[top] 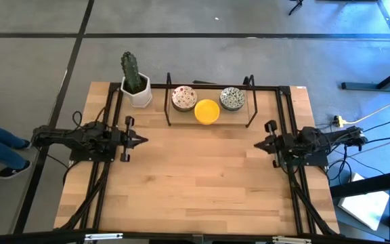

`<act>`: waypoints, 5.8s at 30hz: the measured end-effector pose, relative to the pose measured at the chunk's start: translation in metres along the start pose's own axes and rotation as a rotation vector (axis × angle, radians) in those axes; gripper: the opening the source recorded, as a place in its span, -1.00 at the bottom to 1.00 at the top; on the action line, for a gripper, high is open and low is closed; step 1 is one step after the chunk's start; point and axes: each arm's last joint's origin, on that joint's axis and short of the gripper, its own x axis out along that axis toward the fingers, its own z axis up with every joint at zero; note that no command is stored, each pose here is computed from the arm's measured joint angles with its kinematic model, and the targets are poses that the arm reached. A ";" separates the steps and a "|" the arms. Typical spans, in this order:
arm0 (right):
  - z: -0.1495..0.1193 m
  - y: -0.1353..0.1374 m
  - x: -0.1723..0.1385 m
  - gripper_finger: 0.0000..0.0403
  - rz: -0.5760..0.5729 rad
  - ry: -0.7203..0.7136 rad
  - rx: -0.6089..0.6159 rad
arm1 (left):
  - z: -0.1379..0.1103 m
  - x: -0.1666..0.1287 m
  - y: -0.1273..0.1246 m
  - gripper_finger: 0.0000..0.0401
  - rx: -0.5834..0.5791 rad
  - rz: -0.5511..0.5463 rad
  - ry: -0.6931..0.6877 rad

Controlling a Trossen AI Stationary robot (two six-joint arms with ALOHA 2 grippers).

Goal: Pick & Place Mini bowls
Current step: Return to Home Position

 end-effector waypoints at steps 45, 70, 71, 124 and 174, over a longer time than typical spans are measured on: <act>-0.006 -0.009 0.000 -0.77 0.000 0.046 0.039 | -0.011 0.000 -0.007 -0.98 0.062 -0.055 0.119; -0.006 -0.009 0.000 -0.77 0.000 0.046 0.039 | -0.011 0.000 -0.007 -0.98 0.062 -0.054 0.118; -0.006 -0.009 0.000 -0.77 0.000 0.047 0.039 | -0.011 0.000 -0.007 -0.98 0.062 -0.054 0.118; -0.015 -0.008 -0.001 -0.77 0.007 0.136 0.045 | -0.011 0.000 -0.007 -0.97 0.062 -0.054 0.118; -0.015 -0.008 -0.001 -0.77 0.007 0.136 0.045 | -0.011 0.000 -0.007 -0.98 0.062 -0.054 0.118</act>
